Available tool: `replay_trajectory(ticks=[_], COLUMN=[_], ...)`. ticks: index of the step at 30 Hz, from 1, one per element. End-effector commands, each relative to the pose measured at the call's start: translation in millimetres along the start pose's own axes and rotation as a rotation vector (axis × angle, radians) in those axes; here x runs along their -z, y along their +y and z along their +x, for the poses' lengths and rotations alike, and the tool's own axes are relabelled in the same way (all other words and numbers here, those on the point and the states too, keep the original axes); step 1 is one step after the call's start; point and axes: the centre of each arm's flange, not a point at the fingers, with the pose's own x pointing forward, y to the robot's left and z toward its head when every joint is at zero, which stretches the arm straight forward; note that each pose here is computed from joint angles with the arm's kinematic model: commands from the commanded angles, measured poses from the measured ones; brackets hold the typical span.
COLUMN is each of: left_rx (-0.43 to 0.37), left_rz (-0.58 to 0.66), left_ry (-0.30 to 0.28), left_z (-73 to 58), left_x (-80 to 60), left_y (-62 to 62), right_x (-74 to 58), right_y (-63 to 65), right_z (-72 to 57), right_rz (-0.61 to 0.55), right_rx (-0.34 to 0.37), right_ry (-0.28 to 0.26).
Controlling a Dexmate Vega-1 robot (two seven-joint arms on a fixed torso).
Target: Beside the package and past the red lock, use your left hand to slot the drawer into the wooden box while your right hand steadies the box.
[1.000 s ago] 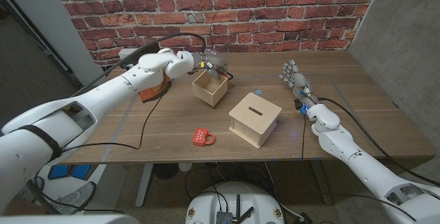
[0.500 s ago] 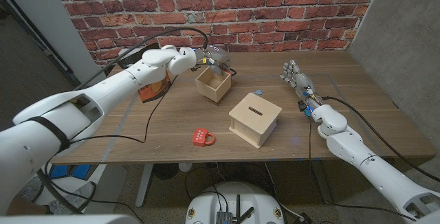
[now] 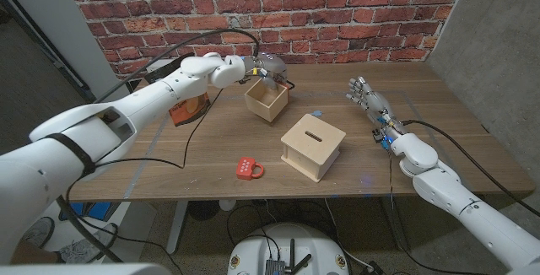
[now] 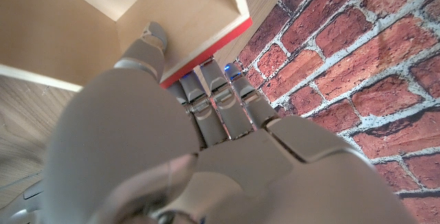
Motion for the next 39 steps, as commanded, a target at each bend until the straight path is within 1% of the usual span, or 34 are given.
replay_trajectory(ticks=[1,6,7,8,15,16,17,20,25,26,30,33,35,36,39], left_rx=[-0.002,0.004,0.004,-0.001,-0.007,-0.007,-0.008,-0.002,0.003,0.003,0.012,0.013,0.014,0.016,0.014], left_rz=[-0.008,0.001,0.001,-0.002,-0.006,-0.006,-0.007,-0.004,0.003,0.003,0.026,0.031,0.038,0.042,0.045], left_ry=[-0.004,-0.01,-0.01,-0.009,-0.016,-0.017,-0.018,-0.024,-0.045,-0.046,-0.069,-0.08,-0.083,-0.081,-0.082], left_z=[15.1,19.6,19.7,21.8,32.7,32.7,35.9,41.6,52.7,52.7,64.1,70.4,72.3,76.1,81.0], left_x=[0.7,-0.1,-0.1,-0.4,-1.6,-1.6,-2.0,-3.5,-8.2,-8.2,-12.1,-12.3,-12.3,-11.9,-12.0], left_y=[1.7,3.3,3.3,4.1,7.5,7.5,8.1,9.0,11.9,11.9,16.7,20.7,21.8,23.4,25.4], right_x=[-17.3,-24.8,-24.8,-28.3,-41.8,-41.8,-44.3,-46.3,-50.2,-50.3,-53.8,-55.1,-56.0,-58.5,-61.9], right_y=[1.3,2.7,2.7,2.9,6.2,6.3,7.9,10.4,15.7,15.7,21.4,24.6,25.6,27.9,31.7], right_z=[-26.9,-37.2,-37.2,-41.4,-55.2,-55.2,-59.6,-65.7,-73.0,-73.0,-79.2,-82.4,-83.4,-86.5,-91.6], right_rz=[-0.109,-0.163,-0.164,-0.189,-0.295,-0.296,-0.326,-0.36,-0.433,-0.434,-0.526,-0.577,-0.597,-0.634,-0.683], right_rx=[-0.024,-0.034,-0.034,-0.032,-0.041,-0.04,-0.043,-0.036,-0.042,-0.041,-0.053,-0.052,-0.05,-0.048,-0.05], right_ry=[-0.033,-0.029,-0.028,-0.028,-0.039,-0.039,-0.043,-0.054,-0.075,-0.075,-0.095,-0.104,-0.105,-0.11,-0.111])
